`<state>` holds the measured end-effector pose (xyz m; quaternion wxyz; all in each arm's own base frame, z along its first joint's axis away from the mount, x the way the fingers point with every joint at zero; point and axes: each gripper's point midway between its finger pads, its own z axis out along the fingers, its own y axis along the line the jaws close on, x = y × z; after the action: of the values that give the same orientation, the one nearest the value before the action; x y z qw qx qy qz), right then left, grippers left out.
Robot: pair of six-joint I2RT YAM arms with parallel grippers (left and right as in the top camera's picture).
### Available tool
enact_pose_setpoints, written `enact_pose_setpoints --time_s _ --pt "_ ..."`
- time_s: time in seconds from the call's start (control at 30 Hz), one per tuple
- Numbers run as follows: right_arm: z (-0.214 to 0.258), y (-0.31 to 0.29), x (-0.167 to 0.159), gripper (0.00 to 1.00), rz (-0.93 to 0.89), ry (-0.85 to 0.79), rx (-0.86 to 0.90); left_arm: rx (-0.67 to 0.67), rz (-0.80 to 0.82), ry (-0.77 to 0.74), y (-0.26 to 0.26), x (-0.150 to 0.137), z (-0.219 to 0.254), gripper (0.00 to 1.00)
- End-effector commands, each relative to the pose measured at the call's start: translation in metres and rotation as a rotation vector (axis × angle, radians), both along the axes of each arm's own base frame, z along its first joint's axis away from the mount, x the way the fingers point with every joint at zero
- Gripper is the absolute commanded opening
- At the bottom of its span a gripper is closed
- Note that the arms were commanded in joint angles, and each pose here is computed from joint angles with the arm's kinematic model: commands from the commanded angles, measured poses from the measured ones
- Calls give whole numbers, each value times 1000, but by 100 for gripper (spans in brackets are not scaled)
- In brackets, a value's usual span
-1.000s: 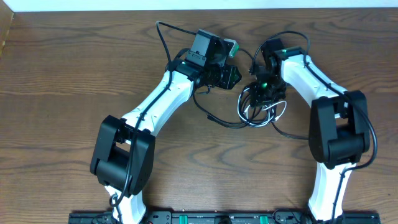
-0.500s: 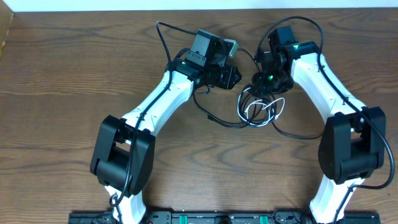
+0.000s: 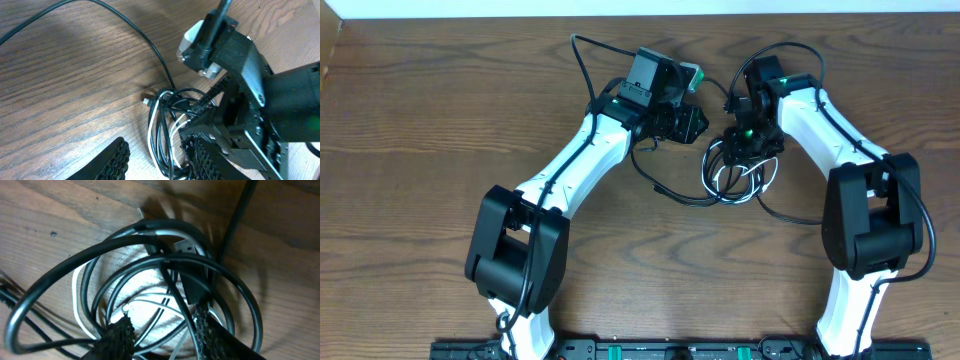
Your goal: Untangle cables
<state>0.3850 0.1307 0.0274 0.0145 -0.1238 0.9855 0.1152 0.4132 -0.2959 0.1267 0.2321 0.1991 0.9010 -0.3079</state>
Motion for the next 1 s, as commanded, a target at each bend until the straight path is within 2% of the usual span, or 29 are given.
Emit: enact_pose_setpoints --time_s 0.0,0.5,0.57,0.67,0.9,0.97 --pt "-18 0 -5 36 5 44 -3 7 13 4 3 1 -2 42" --pt "-34 7 -14 31 44 68 -30 7 12 3 3 1 -2 43" --pt "-36 9 -16 25 49 68 -29 7 12 3 3 1 -2 43" --pt "-37 11 -16 1 51 67 -28 7 13 4 3 1 -2 42" --pt "-19 16 -14 1 -1 70 8 -4 3 9 1 -1 -1 42" --pt "-1 24 -12 1 7 47 59 -43 -30 18 -5 -6 6 35"
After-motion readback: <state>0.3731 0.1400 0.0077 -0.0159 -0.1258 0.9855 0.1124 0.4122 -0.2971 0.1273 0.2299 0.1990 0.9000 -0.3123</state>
